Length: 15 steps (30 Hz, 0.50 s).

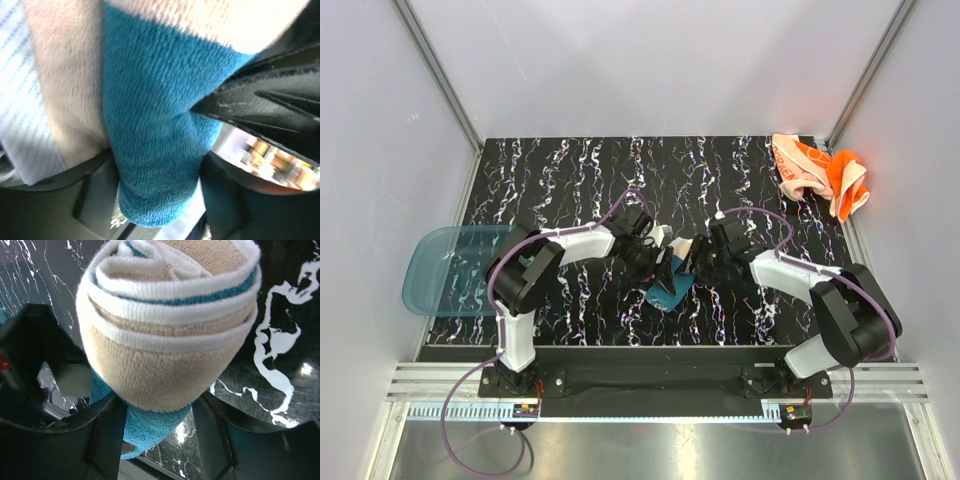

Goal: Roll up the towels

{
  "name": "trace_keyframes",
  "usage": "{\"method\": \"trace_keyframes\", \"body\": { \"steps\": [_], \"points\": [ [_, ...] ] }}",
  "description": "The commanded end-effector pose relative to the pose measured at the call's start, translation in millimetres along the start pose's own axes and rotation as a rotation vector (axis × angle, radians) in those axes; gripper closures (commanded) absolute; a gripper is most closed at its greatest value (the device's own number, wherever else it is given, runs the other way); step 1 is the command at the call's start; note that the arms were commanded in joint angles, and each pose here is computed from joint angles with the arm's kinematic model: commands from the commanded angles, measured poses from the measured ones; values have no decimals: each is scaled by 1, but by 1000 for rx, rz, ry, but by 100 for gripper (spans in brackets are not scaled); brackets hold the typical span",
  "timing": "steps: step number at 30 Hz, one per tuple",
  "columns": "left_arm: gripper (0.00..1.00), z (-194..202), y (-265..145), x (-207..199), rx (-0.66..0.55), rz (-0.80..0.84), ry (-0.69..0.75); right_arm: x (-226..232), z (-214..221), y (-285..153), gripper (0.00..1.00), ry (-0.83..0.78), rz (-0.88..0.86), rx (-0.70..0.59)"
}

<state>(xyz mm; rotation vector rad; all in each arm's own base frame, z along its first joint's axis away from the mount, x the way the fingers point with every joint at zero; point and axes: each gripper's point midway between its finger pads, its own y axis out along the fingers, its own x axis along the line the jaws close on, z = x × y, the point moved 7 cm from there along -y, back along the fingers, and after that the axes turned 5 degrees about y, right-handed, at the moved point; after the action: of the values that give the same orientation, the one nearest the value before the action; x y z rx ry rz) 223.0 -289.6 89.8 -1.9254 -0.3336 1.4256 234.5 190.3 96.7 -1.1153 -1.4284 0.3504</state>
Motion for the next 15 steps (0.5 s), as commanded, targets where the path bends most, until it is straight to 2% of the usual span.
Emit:
{"method": "trace_keyframes", "body": {
  "steps": [1,4,8,12,15],
  "points": [
    [30,-1,-24,1,-50,-246,70,-23,6,12,42,-2,169,3],
    [26,-4,-39,-5,-101,-355,133,-23,8,17,43,-6,189,19],
    [24,-10,-63,-28,-227,-469,247,-22,11,22,42,-10,207,44],
    [23,-6,-75,-48,-329,-597,376,-20,11,25,43,-11,211,57],
    [23,-1,-74,-65,-373,-634,468,-19,11,26,42,-13,213,64]
  ]
}}
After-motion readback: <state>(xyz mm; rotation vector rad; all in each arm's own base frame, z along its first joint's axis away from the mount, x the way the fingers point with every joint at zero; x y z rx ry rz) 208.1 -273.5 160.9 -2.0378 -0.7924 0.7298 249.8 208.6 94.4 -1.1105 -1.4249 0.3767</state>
